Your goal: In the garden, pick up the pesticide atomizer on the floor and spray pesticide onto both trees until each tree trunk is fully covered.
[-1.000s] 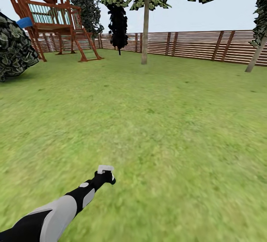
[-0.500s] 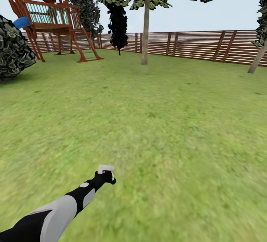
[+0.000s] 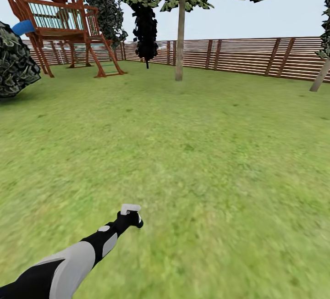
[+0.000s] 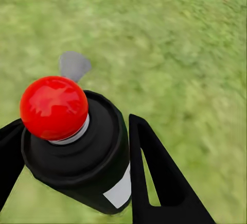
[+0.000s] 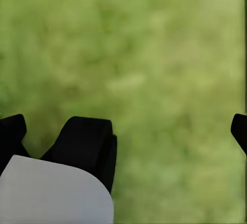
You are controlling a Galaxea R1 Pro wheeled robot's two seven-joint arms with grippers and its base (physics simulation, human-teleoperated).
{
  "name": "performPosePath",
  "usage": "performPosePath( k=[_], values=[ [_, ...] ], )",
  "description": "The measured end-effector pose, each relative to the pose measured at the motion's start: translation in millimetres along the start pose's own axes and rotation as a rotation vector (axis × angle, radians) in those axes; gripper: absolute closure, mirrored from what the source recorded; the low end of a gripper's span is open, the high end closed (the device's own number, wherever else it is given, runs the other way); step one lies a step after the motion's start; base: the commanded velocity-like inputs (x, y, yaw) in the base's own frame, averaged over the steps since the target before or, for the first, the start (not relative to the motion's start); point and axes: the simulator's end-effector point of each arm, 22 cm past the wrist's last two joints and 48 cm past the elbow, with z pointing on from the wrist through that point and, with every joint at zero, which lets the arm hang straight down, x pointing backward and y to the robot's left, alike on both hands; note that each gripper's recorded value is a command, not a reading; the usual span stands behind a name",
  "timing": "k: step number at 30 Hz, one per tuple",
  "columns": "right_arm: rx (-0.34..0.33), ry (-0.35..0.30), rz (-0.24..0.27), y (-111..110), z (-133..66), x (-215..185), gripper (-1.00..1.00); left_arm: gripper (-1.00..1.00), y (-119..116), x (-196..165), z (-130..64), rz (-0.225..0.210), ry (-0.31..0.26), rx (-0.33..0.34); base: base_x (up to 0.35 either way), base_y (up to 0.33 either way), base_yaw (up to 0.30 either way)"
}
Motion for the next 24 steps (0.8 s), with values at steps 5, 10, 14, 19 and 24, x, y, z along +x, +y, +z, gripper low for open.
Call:
performPosePath(
  k=[5, 10, 14, 19, 24],
  values=[
    [0.000, 0.000, 0.000, 0.2, 0.1, 0.0, -1.00, 1.00, -0.1, 0.1, 0.0, 0.000, 0.000, 0.000, 0.350, 0.000, 0.000],
    [0.000, 0.000, 0.000, 0.3, 0.1, 0.0, -1.00, 1.00, -0.1, 0.2, 0.0, 0.001, 0.001, 0.000, 0.350, 0.000, 0.000],
    [-0.001, 0.000, 0.000, 0.4, 0.1, 0.0, -1.00, 1.00, 0.0, 0.1, 0.0, 0.001, 0.000, 0.000, 0.350, 0.000, 0.000],
    [0.000, 0.000, 0.000, 0.4, 0.1, 0.0, -1.00, 1.00, 0.0, 0.1, 0.0, 0.000, 0.000, 0.000, 0.350, 0.000, 0.000],
    [-0.001, 0.000, 0.000, 0.4, 0.1, 0.0, -1.00, 1.00, -0.2, 0.2, 0.0, 0.000, 0.001, 0.000, 0.350, 0.000, -0.059]
  ],
)
